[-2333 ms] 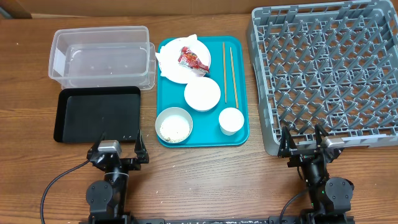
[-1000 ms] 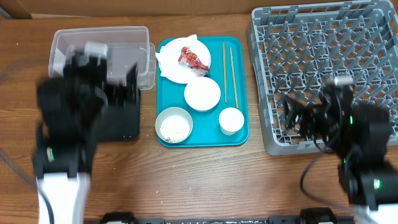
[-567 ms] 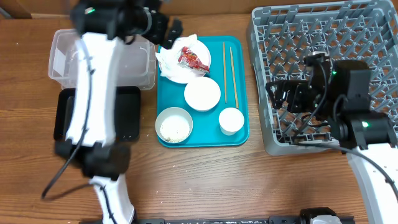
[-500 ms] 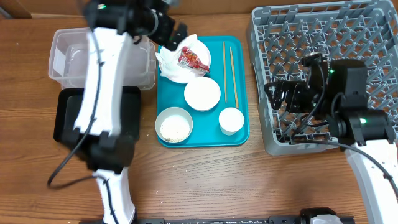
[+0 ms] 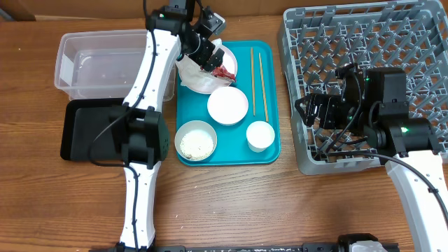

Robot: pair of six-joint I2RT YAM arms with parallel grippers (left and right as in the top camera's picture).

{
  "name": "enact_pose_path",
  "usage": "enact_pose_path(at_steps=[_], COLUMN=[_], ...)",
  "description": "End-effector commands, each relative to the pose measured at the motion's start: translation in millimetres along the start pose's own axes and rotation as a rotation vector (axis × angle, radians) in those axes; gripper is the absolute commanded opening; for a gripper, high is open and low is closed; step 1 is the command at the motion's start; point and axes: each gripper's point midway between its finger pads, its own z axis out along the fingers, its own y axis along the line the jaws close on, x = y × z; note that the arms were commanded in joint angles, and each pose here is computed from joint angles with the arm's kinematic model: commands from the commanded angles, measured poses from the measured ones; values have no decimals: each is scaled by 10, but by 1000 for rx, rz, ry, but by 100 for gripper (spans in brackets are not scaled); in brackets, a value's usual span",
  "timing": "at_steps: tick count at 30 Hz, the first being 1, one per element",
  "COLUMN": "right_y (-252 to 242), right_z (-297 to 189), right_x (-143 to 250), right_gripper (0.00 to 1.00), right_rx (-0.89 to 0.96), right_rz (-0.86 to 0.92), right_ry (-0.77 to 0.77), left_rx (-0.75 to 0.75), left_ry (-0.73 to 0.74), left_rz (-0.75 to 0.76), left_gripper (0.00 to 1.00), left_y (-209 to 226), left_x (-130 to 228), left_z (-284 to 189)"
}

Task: Sort waste into correct bins and load items into the dishwasher
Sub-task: 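Reach left gripper to the white plate and grasp tissue and red wrapper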

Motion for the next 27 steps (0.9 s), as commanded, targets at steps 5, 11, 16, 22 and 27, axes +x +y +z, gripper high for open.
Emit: enact_pose_path(at_steps=[5, 11, 16, 22, 27], right_y=[9, 0, 1, 1, -1], right_z=[-47, -47, -47, -47, -47], right_x=[-72, -83, -88, -88, -79], right_gripper=[100, 100, 100, 100, 100], right_rx=[19, 25, 25, 25, 25], right_rz=[-11, -13, -14, -13, -12], right_ry=[-20, -25, -27, -27, -23], left_rx=[8, 51, 54, 66, 60], left_ry=[65, 143, 157, 180, 225], left_rz=[13, -9, -12, -16, -26], left_gripper=[100, 100, 93, 58, 15], left_y=[36, -38, -41, -82, -87], left_x=[194, 433, 479, 537, 636], left_z=[420, 607, 659, 683, 662])
